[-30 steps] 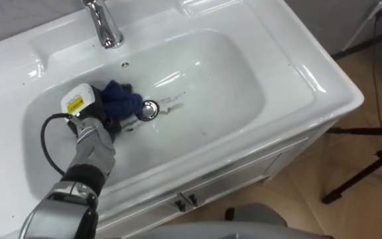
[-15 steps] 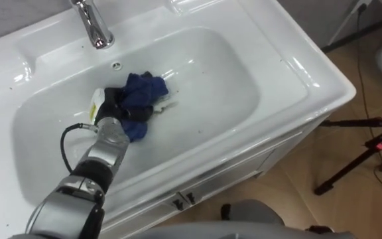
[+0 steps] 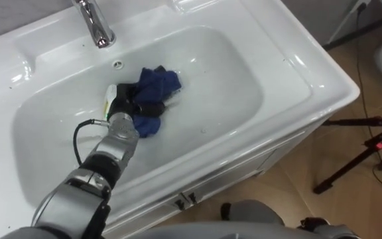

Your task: Wipe basin

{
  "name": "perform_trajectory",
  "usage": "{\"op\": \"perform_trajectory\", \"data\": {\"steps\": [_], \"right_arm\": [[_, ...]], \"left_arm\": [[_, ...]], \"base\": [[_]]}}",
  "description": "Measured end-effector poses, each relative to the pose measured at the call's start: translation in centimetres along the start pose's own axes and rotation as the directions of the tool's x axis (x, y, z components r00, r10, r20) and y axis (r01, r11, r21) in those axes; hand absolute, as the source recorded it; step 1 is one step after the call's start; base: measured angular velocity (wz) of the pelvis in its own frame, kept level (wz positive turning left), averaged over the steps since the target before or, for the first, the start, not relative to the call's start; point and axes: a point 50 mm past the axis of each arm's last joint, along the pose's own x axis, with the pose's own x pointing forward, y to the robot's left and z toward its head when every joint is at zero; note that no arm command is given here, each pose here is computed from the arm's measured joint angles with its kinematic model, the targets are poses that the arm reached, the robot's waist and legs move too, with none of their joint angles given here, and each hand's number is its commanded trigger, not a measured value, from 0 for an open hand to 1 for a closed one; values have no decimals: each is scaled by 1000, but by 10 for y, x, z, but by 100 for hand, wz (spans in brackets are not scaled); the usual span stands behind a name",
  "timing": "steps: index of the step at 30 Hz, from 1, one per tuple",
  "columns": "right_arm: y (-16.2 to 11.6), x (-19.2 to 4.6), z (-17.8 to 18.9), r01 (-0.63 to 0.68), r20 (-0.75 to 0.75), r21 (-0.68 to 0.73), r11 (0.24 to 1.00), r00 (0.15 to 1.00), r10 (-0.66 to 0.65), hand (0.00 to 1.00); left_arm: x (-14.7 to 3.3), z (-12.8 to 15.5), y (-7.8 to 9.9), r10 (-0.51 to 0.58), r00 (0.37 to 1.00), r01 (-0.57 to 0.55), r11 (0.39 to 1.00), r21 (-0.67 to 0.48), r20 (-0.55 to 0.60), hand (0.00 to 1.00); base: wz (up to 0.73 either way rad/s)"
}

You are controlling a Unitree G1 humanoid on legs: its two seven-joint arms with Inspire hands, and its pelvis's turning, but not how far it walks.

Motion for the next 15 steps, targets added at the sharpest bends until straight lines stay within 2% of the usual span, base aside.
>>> {"op": "perform_trajectory", "data": {"steps": [10,15], "right_arm": [[2,-1,5,-50,21,20,999,999,49,0],[3,-1,8,-73,35,79,994,997,71,0]], "left_arm": [[1,35,-15,-100,990,101,995,-6,100,100],[-1,41,-20,-125,985,127,992,-14,118,100]], "base": [[-9],[1]]}}
